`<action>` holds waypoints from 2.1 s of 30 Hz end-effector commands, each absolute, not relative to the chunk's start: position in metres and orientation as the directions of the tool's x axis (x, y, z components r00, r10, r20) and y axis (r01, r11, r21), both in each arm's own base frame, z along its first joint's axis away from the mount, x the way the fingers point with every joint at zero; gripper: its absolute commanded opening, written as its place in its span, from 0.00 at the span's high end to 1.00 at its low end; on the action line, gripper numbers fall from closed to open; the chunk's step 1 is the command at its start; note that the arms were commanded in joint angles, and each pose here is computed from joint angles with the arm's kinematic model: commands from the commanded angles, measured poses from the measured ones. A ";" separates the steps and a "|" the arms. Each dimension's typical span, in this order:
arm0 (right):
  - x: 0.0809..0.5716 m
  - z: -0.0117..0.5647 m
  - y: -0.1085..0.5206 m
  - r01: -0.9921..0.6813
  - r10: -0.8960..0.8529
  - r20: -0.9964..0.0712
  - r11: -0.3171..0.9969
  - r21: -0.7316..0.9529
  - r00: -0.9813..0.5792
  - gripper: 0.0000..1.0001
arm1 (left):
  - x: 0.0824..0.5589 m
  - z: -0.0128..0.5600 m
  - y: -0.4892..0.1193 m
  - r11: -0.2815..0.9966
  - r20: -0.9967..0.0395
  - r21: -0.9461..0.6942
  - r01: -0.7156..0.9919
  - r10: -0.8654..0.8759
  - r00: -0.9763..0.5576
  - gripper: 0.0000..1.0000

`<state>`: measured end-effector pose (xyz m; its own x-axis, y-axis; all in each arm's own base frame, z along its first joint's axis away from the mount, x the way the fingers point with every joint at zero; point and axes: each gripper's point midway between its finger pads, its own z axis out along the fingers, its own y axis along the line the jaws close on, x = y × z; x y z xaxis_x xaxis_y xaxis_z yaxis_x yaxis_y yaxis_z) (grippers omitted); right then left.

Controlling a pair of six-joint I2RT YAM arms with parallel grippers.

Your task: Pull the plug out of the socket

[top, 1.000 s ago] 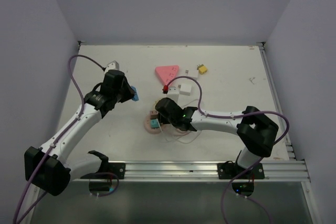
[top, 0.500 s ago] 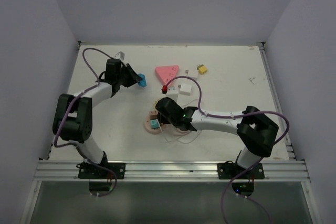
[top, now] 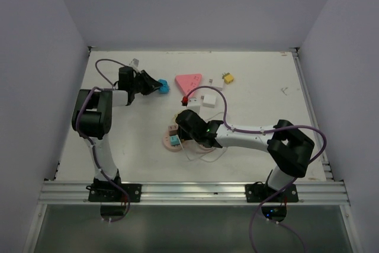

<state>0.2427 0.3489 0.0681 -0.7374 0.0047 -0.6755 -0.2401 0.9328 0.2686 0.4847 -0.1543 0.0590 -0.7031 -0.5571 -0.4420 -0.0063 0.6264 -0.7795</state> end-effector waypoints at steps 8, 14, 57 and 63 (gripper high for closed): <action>0.205 0.000 0.298 -0.256 -0.188 -0.509 0.964 0.067 -0.840 1.00 | 0.474 0.025 -0.105 0.709 -0.429 -0.685 -0.166 -0.576 -0.696 0.54; 0.206 0.004 0.301 -0.284 -0.215 -0.507 0.957 0.062 -0.834 1.00 | 0.474 0.063 -0.105 0.714 -0.477 -0.691 -0.107 -0.563 -0.674 0.18; 0.208 0.020 0.324 -0.449 -0.386 -0.461 0.893 0.029 -0.799 1.00 | 0.213 0.005 -0.164 0.827 -0.325 -0.520 -0.214 -0.423 -0.846 0.54; 0.213 0.029 0.323 -0.431 -0.383 -0.460 0.902 0.000 -0.801 1.00 | 0.206 -0.008 -0.156 0.845 -0.313 -0.472 -0.250 -0.426 -0.849 0.64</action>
